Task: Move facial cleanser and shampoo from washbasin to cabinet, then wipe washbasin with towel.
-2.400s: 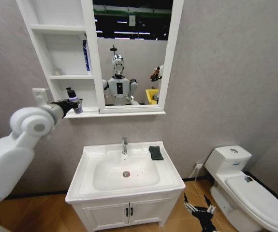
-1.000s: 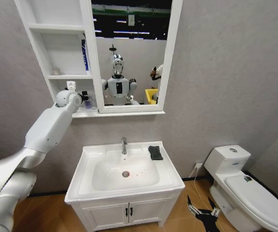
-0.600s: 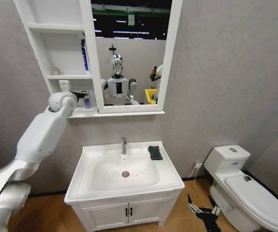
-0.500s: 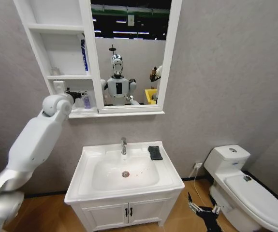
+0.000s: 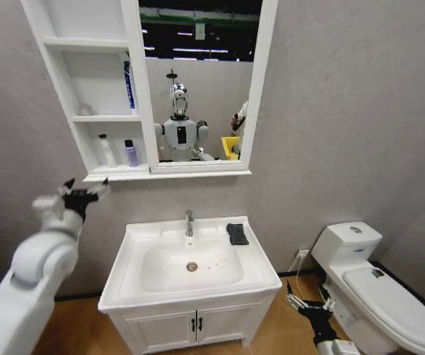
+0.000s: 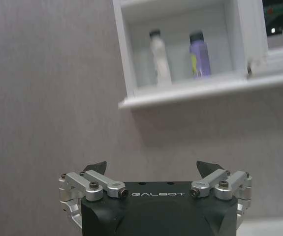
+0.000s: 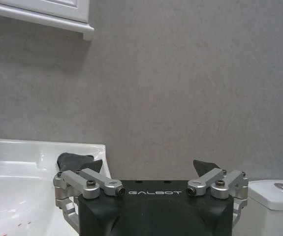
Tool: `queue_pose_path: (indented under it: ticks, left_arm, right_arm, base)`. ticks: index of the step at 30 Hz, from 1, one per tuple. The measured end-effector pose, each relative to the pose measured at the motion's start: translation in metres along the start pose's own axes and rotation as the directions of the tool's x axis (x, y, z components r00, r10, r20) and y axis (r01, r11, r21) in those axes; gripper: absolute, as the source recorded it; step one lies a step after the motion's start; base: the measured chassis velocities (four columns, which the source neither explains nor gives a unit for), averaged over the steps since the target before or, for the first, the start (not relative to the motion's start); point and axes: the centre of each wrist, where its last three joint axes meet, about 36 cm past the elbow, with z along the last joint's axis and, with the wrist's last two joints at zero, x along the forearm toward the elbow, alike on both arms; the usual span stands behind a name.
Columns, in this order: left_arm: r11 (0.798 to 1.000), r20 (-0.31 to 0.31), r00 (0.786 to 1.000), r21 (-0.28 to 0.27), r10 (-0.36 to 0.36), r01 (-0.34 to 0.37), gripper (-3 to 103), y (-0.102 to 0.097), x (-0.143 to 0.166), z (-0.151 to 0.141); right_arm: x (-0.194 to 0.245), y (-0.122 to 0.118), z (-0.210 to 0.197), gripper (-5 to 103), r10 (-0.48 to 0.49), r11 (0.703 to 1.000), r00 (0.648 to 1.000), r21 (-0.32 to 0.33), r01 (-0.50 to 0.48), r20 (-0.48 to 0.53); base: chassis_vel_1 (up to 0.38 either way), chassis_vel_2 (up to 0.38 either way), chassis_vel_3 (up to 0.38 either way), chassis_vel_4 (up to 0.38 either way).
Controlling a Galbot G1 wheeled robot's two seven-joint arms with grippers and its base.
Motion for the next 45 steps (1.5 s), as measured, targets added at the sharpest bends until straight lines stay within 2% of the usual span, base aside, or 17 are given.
queue_pose_path:
  ticks: [2,3,6,9,13,19,45]
  left_arm:
    - [1.0,-0.088,0.996,0.009,0.012,-0.011,100,-0.01,0.051,0.049]
    - [1.0,-0.088,0.996,0.009,0.012,-0.011,100,-0.01,0.051,0.049]
    - [0.999,-0.121,0.993,0.046,0.004,0.001,100,-0.023,0.087,0.077]
    - [0.997,-0.134,0.991,0.071,-0.008,0.018,100,-0.03,0.099,0.086]
    - [0.997,-0.126,0.992,0.072,-0.021,0.03,100,-0.032,0.103,0.092]
    - [0.995,-0.132,0.989,0.07,-0.06,0.07,100,-0.023,0.1,0.087]
    - [0.996,-0.121,0.992,0.073,-0.039,0.048,100,-0.028,0.088,0.087]
  right_arm:
    - [-0.001,0.002,-0.006,100,-0.013,1.0,1.0,-0.005,0.013,-0.004]
    - [-0.001,0.002,-0.006,100,-0.013,1.0,1.0,-0.005,0.013,-0.004]
    - [-0.005,0.006,-0.014,100,-0.036,0.999,0.999,-0.012,0.036,-0.012]
    - [-0.008,0.008,-0.019,100,-0.046,0.999,0.999,-0.014,0.046,-0.009]
    - [-0.012,0.008,-0.024,100,-0.054,0.998,0.999,-0.009,0.054,-0.002]
    - [-0.015,0.01,-0.028,100,-0.09,0.996,0.996,-0.006,0.09,-0.005]
    - [-0.026,0.011,-0.023,100,-0.101,0.995,0.994,0.005,0.101,-0.029]
  base:
    - [0.0,0.0,0.0,0.0]
    - [0.0,0.0,0.0,0.0]
    - [0.0,0.0,0.0,0.0]
    - [0.0,0.0,0.0,0.0]
    - [0.0,0.0,0.0,0.0]
    - [0.0,0.0,0.0,0.0]
    - [-0.025,0.026,0.032,-0.029]
